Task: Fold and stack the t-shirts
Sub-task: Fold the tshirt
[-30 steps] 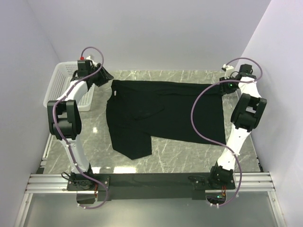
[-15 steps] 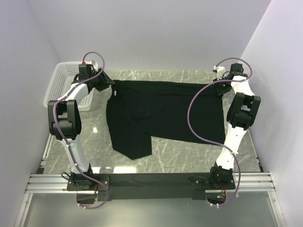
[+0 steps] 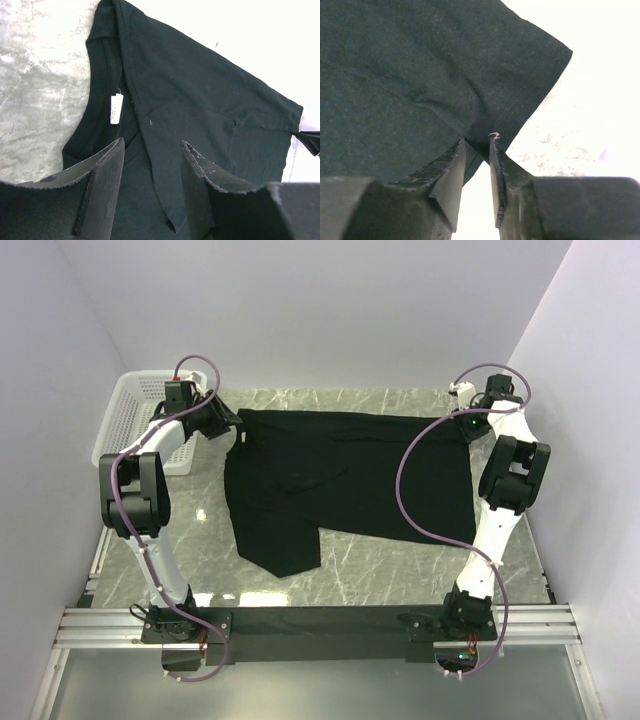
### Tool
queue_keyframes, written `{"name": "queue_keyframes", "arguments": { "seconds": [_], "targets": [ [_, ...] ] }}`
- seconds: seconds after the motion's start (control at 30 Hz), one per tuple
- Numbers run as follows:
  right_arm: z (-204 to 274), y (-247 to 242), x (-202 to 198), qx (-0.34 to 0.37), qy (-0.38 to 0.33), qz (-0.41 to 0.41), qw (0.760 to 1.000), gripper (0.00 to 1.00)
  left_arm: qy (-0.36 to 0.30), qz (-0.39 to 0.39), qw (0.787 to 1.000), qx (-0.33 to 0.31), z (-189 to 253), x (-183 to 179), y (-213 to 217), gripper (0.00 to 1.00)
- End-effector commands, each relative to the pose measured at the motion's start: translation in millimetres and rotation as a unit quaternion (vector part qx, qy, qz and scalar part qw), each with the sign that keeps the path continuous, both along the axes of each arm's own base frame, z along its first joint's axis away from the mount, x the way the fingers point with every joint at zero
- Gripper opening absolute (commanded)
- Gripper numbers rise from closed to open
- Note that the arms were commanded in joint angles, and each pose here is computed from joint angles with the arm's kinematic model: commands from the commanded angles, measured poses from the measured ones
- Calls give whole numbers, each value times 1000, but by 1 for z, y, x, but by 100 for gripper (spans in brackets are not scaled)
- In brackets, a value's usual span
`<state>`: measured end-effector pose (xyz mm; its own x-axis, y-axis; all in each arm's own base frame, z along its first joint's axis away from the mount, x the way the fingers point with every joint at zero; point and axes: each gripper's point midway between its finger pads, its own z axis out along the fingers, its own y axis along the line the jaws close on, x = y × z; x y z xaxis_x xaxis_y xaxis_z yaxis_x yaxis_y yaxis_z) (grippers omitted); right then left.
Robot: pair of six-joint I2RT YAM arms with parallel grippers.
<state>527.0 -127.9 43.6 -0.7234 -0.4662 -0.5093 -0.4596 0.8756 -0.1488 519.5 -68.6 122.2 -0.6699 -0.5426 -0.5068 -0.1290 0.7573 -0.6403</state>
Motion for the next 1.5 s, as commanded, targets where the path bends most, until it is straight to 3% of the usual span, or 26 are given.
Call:
{"name": "queue_keyframes", "arguments": {
  "seconds": [0.0, 0.2, 0.47, 0.53, 0.6, 0.7, 0.83, 1.0, 1.2, 1.47],
  "targets": [
    [-6, -5, 3, -7, 6, 4, 1000, 28, -46, -12, 999, -6, 37, 0, -3, 53],
    [0, -2, -3, -9, 2, 18, 1000, 12, -46, -15, 999, -9, 39, -2, -4, 53],
    [10, -13, -21, -54, -11, 18, 998, 9, -43, -18, 999, -15, 36, -5, -5, 53],
    [11, -19, -21, -68, -7, 4, 998, 11, -43, -20, 999, -16, 35, -5, -5, 53],
    [9, -24, -20, -73, -3, -9, 997, 28, -42, -19, 999, -16, 35, -5, -4, 53],
    [14, -27, -14, -72, -17, -32, 997, 42, -41, -22, 999, -16, 36, -5, -5, 54],
    [38, -15, -4, -29, -51, -50, 997, 48, -41, -27, 999, -15, 37, -6, -6, 54],
    [91, 30, -6, 82, -99, 1, 992, 49, -41, -37, 998, -19, 38, -7, -8, 54],
    [108, 68, -16, 192, -95, 3, 977, 46, -33, -38, 998, -27, 34, -13, -11, 54],
    [96, 83, -25, 217, -61, -2, 974, 42, 0, -53, 998, -20, 22, -38, -27, 54]
  ]
}}
